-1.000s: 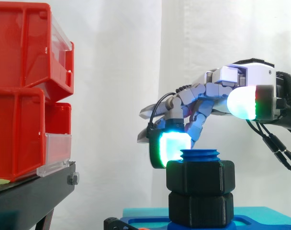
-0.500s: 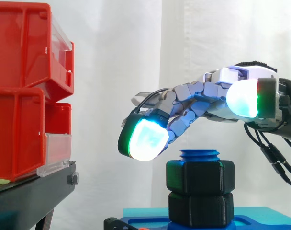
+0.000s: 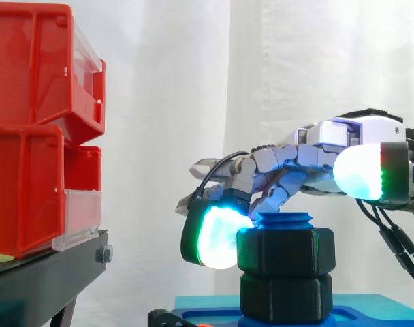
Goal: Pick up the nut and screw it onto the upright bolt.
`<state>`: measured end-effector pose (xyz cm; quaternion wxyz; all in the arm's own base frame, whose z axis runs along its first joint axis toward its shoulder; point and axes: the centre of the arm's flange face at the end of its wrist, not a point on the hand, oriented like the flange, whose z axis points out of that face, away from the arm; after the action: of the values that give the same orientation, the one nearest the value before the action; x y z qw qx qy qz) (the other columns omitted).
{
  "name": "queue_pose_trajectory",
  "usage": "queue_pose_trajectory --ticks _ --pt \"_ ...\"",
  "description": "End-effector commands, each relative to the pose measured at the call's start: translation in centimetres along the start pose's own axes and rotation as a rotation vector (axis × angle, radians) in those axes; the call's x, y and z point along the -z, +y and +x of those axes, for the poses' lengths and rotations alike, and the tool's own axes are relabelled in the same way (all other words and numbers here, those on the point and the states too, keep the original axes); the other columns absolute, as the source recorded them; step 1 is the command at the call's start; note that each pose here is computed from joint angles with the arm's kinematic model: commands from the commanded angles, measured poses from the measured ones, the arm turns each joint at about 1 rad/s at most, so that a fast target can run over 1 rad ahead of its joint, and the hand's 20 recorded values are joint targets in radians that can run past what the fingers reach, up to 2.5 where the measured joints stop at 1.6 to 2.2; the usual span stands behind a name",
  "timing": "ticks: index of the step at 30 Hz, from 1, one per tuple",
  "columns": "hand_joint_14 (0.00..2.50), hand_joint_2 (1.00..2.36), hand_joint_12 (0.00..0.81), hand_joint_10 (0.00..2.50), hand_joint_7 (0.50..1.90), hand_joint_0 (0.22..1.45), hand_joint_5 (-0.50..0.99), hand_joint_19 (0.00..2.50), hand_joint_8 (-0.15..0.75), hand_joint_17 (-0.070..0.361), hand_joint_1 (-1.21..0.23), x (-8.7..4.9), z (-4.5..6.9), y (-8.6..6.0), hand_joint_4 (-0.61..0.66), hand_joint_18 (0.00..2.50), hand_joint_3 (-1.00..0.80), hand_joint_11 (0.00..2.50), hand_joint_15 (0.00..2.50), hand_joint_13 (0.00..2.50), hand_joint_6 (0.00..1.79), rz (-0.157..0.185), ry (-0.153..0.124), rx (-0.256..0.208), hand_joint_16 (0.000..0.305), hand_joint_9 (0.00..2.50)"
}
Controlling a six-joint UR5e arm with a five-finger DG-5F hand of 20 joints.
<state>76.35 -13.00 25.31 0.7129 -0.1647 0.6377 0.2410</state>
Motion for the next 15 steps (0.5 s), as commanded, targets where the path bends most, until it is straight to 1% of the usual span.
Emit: queue_pose_trajectory --ticks 1,2,3,10,13,15 --pt "0.0 1.0 0.311 0.0 1.13 0.5 0.0 0.0 0.25 0.078 -0.03 0.12 0.16 0.08 0.19 0.01 -0.5 0.0 0.0 0.35 0.51 0.002 0.01 -0.007 0.035 0.8" --pt "0.0 1.0 0.31 0.0 1.16 0.51 0.0 0.0 0.26 0.078 -0.04 0.16 0.24 0.1 0.17 0.02 -0.5 0.0 0.0 0.36 0.5 0.002 0.013 -0.009 0.035 0.85" --pt "0.0 1.0 0.31 0.0 1.2 0.51 0.01 0.0 0.259 0.078 -0.05 0.13 0.17 0.09 0.18 0.03 -0.5 0.0 0.0 0.37 0.5 0.002 0.012 -0.008 0.035 0.84" --pt "0.0 1.0 0.296 0.0 1.35 0.51 0.05 0.0 0.259 0.074 -0.09 0.42 0.18 -0.11 0.16 0.11 -0.5 0.0 0.0 0.45 0.5 0.004 0.017 -0.011 0.033 0.93" --pt "0.0 1.0 0.285 0.0 1.35 0.51 0.05 0.0 0.256 0.071 -0.11 0.5 0.16 -0.2 0.14 0.16 -0.5 0.0 0.0 0.5 0.52 0.006 0.017 -0.011 0.032 0.98" --pt "0.0 1.0 0.274 0.0 1.29 0.52 0.05 0.0 0.261 0.068 -0.12 0.58 0.15 -0.28 0.15 0.21 -0.5 0.0 0.0 0.53 0.56 0.007 0.016 -0.011 0.03 1.02"
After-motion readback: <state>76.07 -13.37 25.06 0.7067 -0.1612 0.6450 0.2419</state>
